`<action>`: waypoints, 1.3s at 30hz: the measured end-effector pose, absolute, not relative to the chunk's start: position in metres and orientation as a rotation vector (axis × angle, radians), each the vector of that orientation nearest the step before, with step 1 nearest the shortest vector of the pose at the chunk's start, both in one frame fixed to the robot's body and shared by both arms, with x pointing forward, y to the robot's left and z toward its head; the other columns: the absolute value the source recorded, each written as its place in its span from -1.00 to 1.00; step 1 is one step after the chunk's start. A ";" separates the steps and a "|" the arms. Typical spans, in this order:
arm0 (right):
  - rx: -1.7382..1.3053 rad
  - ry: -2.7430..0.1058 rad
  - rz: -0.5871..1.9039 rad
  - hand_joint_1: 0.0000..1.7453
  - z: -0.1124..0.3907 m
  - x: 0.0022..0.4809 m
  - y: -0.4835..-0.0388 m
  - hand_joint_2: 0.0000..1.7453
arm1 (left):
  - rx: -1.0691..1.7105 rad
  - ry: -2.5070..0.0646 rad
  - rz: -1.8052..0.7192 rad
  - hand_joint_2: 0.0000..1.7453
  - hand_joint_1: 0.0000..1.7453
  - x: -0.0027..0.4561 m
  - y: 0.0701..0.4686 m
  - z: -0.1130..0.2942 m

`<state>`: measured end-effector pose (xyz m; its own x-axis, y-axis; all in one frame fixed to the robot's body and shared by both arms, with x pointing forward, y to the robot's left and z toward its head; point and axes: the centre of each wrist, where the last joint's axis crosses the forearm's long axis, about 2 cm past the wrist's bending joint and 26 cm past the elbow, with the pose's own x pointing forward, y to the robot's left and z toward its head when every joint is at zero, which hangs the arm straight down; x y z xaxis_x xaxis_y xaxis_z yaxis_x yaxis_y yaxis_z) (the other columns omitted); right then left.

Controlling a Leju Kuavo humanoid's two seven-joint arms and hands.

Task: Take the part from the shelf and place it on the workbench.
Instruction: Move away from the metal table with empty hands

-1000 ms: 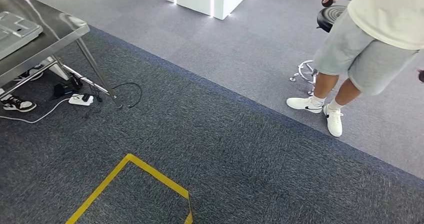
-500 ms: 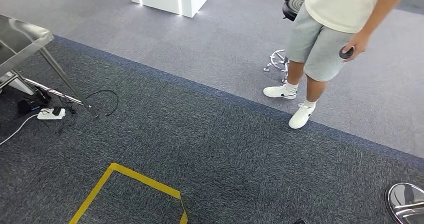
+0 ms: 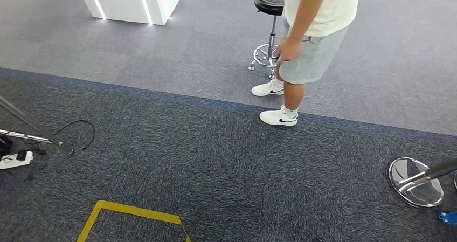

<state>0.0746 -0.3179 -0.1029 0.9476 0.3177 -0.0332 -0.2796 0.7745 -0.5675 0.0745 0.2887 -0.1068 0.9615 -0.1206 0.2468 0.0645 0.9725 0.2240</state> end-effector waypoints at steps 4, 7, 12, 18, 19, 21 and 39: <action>-0.671 0.019 0.303 -1.00 -0.102 0.074 -0.319 -1.00 | 0.205 -0.228 -0.181 -1.00 -1.00 0.074 0.290 -0.107; -0.712 0.060 0.307 -1.00 -0.102 0.072 -0.320 -1.00 | 0.192 -0.221 -0.217 -1.00 -1.00 0.074 0.287 -0.107; -0.730 0.196 0.405 -1.00 -0.100 0.078 -0.305 -1.00 | 0.151 -0.297 -0.245 -1.00 -1.00 0.068 0.281 -0.108; -0.595 0.309 0.372 -1.00 -0.103 0.057 -0.266 -1.00 | 0.092 -0.430 -0.317 -1.00 -1.00 0.067 0.261 -0.107; -0.583 0.312 0.347 -1.00 -0.102 0.055 -0.258 -1.00 | 0.101 -0.436 -0.323 -1.00 -1.00 0.068 0.260 -0.107; -0.574 0.295 0.313 -1.00 -0.101 0.057 -0.247 -1.00 | 0.123 -0.414 -0.296 -1.00 -1.00 0.069 0.261 -0.107; -0.560 -0.325 0.368 -1.00 -0.100 0.075 -0.266 -1.00 | 0.221 -0.305 0.029 -1.00 -1.00 0.061 0.301 -0.109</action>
<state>0.0751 -0.2658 -0.1004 0.8849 0.4220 0.1972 -0.2485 0.7857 -0.5664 0.0607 0.3007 -0.1090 0.9537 -0.0045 0.3007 -0.0620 0.9754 0.2113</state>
